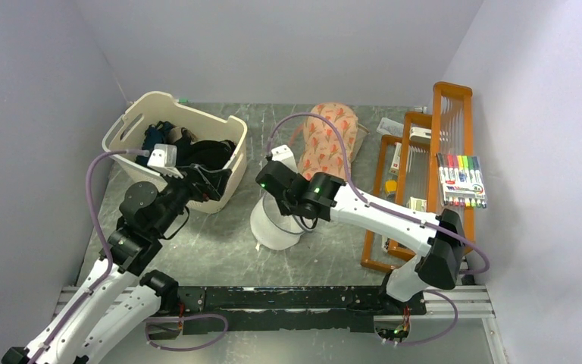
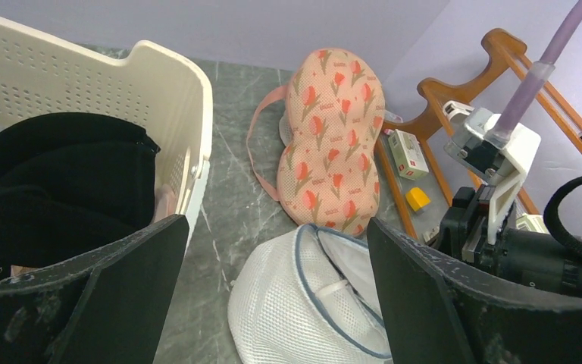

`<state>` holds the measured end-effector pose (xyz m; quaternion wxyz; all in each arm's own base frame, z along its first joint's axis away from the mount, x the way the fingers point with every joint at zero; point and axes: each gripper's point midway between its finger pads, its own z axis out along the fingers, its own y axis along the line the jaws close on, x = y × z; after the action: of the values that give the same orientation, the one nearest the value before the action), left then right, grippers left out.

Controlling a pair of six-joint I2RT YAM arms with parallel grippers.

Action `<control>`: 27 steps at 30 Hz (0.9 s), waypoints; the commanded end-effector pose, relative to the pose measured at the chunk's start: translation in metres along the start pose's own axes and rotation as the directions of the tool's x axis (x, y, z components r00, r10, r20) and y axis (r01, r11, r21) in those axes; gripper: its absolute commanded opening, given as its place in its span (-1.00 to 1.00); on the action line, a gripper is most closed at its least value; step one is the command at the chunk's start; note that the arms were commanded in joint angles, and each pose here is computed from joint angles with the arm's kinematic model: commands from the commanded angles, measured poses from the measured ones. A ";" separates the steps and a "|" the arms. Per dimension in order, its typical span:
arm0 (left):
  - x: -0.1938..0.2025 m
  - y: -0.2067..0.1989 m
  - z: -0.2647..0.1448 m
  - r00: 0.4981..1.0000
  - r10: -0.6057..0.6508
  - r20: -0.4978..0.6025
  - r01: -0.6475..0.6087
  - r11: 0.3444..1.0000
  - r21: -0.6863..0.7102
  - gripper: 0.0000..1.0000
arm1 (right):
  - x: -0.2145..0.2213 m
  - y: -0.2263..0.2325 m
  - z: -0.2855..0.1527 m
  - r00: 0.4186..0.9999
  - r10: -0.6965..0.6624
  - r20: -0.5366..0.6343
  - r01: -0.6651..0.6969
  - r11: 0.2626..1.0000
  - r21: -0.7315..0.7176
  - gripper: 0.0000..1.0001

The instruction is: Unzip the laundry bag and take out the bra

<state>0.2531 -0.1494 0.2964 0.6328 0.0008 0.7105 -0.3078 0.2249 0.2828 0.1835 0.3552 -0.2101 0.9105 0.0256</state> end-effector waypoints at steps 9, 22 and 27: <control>-0.009 0.007 -0.020 1.000 0.011 0.021 -0.010 0.999 -0.046 0.99 | 0.001 0.070 0.026 0.991 0.132 0.035 -0.116 0.951 -0.287 -0.80; -0.006 0.004 -0.035 1.000 -0.023 -0.009 0.022 0.999 -0.039 0.99 | 0.030 0.128 0.050 0.992 0.125 -0.015 -0.115 0.850 -0.515 -0.14; -0.008 0.001 -0.031 0.999 -0.024 -0.024 0.023 0.999 -0.037 0.99 | 0.029 0.128 0.058 0.993 0.121 -0.014 -0.108 0.823 -0.558 0.31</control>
<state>0.2284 -0.1306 0.2881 0.6188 -0.0151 0.7282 -0.2943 0.1848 0.3795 0.0956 0.2767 -0.2406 0.8944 0.2560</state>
